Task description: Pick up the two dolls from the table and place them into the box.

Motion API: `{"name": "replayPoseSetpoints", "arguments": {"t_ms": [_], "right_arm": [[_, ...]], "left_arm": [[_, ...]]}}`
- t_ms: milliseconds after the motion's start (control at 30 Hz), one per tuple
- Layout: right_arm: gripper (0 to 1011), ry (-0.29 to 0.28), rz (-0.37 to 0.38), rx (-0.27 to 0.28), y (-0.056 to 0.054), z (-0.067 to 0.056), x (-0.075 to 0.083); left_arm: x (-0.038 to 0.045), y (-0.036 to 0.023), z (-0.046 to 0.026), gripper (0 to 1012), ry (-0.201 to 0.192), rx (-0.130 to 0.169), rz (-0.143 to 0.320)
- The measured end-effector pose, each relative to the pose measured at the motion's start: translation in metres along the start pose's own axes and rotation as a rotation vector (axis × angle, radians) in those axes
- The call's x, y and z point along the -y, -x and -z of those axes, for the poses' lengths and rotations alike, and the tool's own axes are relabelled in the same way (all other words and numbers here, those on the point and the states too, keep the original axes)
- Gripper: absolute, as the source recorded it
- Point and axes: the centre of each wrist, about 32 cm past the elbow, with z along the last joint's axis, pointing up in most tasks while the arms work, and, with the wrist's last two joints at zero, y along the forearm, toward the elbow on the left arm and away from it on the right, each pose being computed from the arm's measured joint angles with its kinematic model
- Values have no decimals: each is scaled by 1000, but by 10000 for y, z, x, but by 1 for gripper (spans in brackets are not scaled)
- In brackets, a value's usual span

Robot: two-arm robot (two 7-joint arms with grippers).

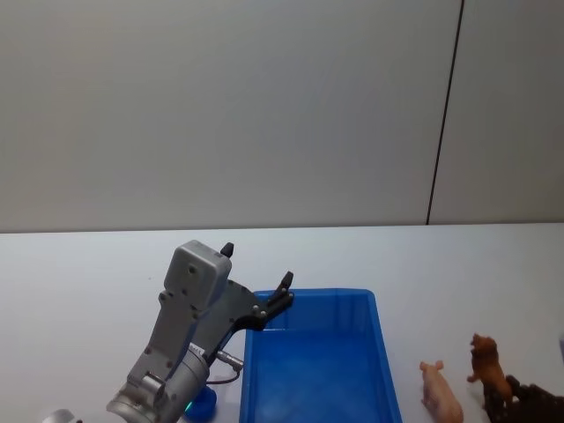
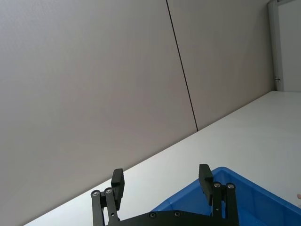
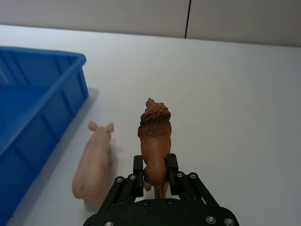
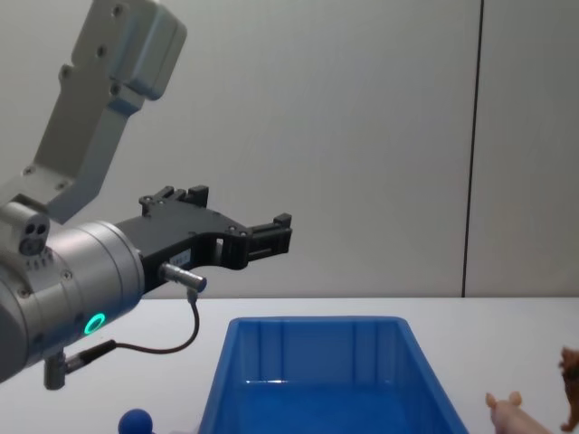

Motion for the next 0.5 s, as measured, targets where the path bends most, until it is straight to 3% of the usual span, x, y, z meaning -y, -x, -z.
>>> {"name": "replayPoseSetpoints", "arguments": {"t_ms": [500], "right_arm": [[281, -147, -127, 39, 135, -322, -16]], "left_arm": [[0, 0, 0, 1001, 0, 0, 0]]}}
